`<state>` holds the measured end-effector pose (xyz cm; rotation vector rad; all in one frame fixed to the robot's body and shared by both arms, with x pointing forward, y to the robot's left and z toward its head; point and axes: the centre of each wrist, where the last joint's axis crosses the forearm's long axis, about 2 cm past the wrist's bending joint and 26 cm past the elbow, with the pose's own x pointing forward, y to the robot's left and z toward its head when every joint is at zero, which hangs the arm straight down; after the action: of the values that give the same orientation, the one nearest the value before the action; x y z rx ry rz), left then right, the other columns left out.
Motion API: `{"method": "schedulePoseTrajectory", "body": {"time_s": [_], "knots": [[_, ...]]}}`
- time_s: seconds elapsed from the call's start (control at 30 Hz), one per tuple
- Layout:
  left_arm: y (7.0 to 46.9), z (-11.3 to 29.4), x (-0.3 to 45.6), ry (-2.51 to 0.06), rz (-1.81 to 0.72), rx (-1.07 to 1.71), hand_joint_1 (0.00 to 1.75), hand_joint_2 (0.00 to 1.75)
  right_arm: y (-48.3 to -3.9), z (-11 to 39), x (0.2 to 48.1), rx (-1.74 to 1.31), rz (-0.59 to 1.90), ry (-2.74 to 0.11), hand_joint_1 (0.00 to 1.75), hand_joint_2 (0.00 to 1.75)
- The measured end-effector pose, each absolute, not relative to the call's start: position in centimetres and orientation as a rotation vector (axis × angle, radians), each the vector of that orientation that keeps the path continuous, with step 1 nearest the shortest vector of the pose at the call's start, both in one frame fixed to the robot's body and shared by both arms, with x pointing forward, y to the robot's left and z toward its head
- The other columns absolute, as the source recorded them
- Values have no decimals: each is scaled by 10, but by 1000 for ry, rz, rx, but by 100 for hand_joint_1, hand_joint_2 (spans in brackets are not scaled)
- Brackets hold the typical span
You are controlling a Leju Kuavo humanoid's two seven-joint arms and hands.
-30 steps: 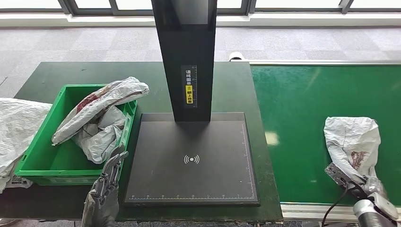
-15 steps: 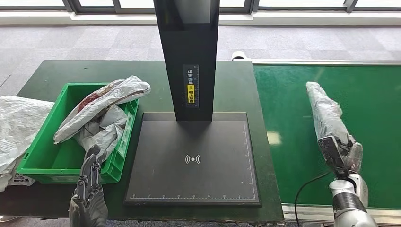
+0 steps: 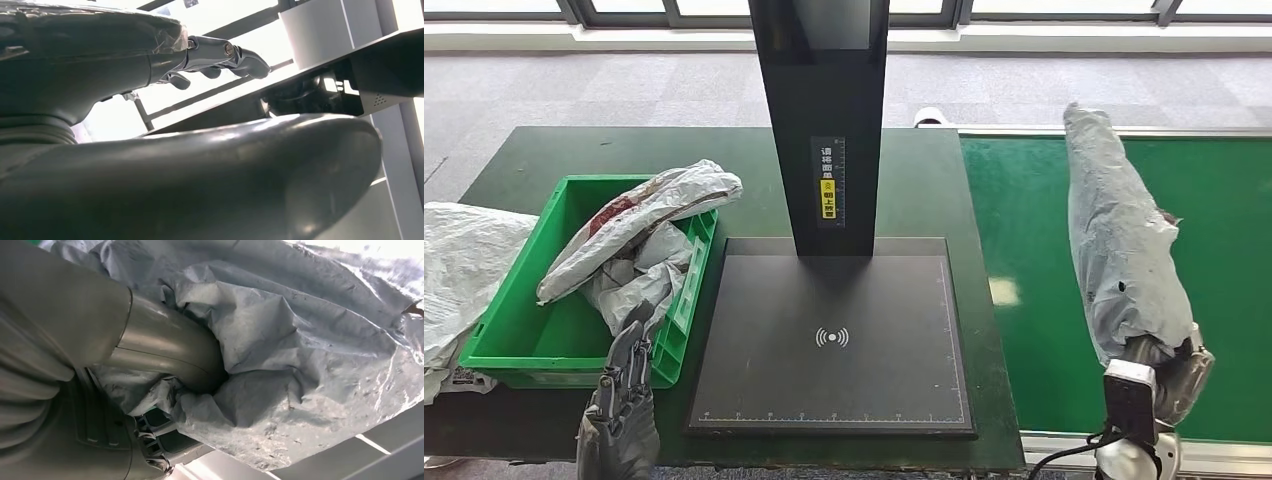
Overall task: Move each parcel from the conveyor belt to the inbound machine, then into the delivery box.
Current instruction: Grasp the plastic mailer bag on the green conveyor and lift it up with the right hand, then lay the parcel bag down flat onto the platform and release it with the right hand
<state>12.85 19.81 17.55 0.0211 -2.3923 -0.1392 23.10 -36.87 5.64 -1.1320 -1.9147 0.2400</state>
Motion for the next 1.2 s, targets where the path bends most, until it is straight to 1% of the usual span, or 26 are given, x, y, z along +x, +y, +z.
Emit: {"method": "schedulePoseTrajectory", "body": {"time_s": [0.1,0.2,0.3,0.43,0.6,0.87,1.07,1.1,1.2], "knots": [[198,177,128,-2394,-134,47,0,0,-346,62,234,-1039,332,-1987,175,175],[197,178,129,-2397,-117,79,0,0,-307,64,240,-898,470,-2047,175,175],[196,179,130,-2399,-101,97,0,0,-273,65,244,-800,529,-2078,175,175],[195,179,132,-2398,-85,118,0,0,-236,59,248,-613,618,-2030,175,175],[193,179,134,-2396,-77,109,0,0,-188,43,238,-404,670,-1946,175,175],[191,179,136,-2388,-75,82,0,0,-169,34,232,-300,688,-1891,175,175],[188,175,141,-2379,-159,-117,0,0,-158,21,225,-240,749,-1799,175,175],[188,173,142,-2374,-176,-142,0,0,-157,18,224,-229,764,-1783,159,175],[189,170,145,-2361,-202,-177,0,0,-155,13,223,-215,814,-1740,28,175]]}}
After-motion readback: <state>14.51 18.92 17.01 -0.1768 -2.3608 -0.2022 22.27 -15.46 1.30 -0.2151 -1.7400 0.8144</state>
